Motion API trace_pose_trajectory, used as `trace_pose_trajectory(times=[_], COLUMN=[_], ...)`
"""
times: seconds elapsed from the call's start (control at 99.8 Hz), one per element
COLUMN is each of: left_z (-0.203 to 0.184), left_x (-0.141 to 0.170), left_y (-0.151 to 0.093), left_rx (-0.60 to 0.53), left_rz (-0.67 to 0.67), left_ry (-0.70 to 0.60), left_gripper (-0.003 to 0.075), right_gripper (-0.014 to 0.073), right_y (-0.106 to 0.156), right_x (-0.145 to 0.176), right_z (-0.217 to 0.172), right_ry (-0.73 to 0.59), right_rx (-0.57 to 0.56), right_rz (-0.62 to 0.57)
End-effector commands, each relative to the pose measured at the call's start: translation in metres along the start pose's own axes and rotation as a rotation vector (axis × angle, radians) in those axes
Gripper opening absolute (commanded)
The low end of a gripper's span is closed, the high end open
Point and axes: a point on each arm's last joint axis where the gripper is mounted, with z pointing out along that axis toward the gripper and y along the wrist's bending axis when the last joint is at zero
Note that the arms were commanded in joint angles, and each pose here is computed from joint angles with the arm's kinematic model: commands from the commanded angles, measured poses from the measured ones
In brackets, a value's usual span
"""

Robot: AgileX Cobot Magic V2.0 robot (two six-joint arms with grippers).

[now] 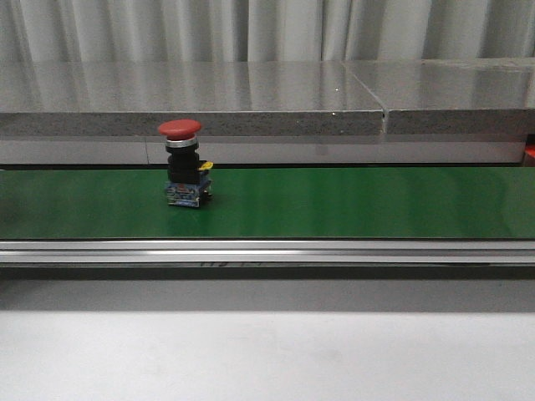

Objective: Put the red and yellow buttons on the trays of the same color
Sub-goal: 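Move the left gripper over the yellow mushroom button and grasp it, then place the yellow button on the green belt and open the left gripper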

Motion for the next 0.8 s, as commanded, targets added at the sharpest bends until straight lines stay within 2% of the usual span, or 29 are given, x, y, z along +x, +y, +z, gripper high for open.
trace_pose_trajectory(times=[0.0, 0.2, 0.341, 0.571, 0.792], left_z=[-0.018, -0.024, -0.043, -0.110, -0.168], left_x=[-0.016, -0.023, -0.027, -0.025, 0.008], left_y=[-0.004, -0.005, -0.005, -0.009, -0.023], left_rx=[0.023, 0.029, 0.040, 0.088, 0.190], left_rz=[0.014, 0.012, 0.010, 0.012, 0.072], left_ry=[-0.119, -0.151, -0.227, -0.424, -0.564], left_gripper=[0.0537, 0.0537, 0.0537, 0.0537, 0.0537], right_gripper=[-0.0068, -0.0068, -0.0068, -0.0068, -0.0068], right_y=[-0.001, -0.001, -0.001, -0.001, -0.001], right_x=[-0.014, -0.014, -0.014, -0.014, -0.014], right_z=[-0.004, -0.004, -0.004, -0.004, -0.004], right_ry=[-0.094, -0.094, -0.094, -0.094, -0.094], right_rx=[0.008, 0.008, 0.008, 0.008, 0.008], right_rz=[-0.018, -0.018, -0.018, -0.018, -0.018])
